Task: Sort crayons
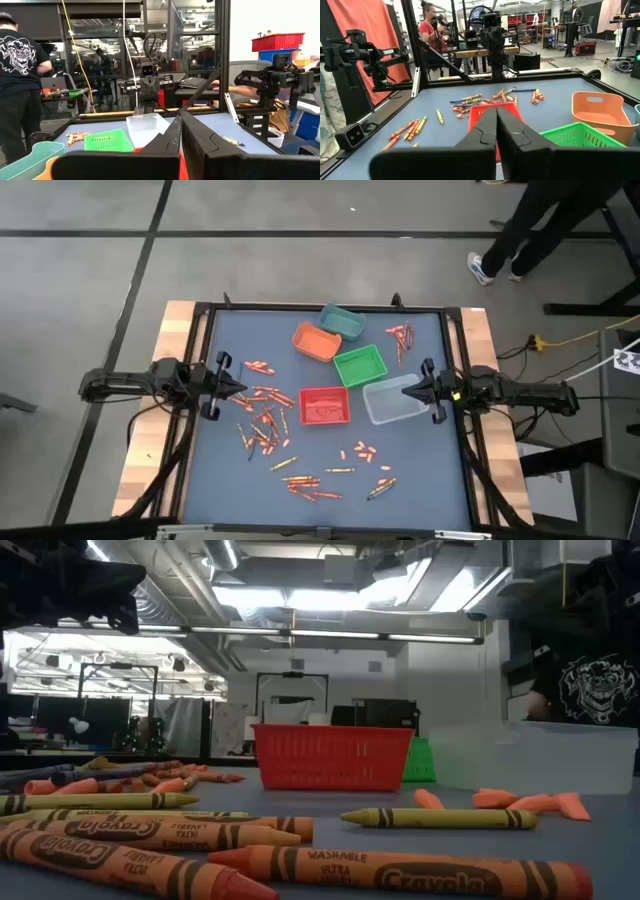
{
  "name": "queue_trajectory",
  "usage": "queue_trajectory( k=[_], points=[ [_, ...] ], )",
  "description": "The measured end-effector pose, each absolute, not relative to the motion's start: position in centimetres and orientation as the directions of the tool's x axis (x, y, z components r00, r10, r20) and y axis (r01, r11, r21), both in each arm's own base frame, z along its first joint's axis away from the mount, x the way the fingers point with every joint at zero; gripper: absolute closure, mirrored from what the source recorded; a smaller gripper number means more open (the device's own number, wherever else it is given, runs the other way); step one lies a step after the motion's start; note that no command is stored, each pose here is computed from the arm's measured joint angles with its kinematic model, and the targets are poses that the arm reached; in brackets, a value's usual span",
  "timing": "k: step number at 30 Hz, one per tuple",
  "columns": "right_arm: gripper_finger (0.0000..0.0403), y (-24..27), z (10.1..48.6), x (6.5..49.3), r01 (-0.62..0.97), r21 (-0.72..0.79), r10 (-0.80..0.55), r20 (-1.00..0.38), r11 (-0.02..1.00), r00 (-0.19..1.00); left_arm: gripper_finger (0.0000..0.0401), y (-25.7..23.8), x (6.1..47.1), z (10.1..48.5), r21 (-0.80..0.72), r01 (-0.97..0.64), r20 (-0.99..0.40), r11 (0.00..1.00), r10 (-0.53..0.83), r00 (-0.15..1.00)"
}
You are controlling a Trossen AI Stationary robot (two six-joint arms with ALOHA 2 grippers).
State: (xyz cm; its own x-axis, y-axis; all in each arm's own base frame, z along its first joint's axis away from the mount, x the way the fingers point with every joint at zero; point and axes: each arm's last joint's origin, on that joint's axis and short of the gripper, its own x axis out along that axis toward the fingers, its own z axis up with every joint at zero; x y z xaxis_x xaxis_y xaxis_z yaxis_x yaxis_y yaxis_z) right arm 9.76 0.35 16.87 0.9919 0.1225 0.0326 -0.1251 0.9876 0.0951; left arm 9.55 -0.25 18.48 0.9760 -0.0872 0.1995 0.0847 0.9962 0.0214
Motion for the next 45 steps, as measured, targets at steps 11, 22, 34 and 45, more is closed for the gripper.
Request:
queue_trajectory(
  k=[11, 22, 34, 45],
  points=[
    [0.0403, 0.35, 16.87, 9.76, -0.125, 0.095, 0.122, 0.032, 0.988, 0.992, 0.0401, -0.26, 9.55, 18.47, 0.021, 0.085, 0.199, 0.996, -0.087, 0.976],
    [0.0403, 0.35, 16.87, 9.76, -0.125, 0.095, 0.122, 0.032, 0.988, 0.992, 0.0401, -0.26, 9.55, 18.47, 0.021, 0.085, 0.199, 0.996, -0.087, 0.976],
    [0.0403, 0.35, 16.86, 9.77, -0.125, 0.095, 0.122, 0.032, 0.988, 0.992, 0.0401, -0.25, 9.55, 18.48, 0.021, 0.085, 0.199, 0.996, -0.087, 0.976],
    [0.0403, 0.31, 17.04, 9.76, -0.113, 0.094, 0.109, 0.05, 0.989, 0.993, 0.0401, -0.25, 9.55, 18.47, 0.021, 0.084, 0.199, 0.996, -0.087, 0.976]
  ],
)
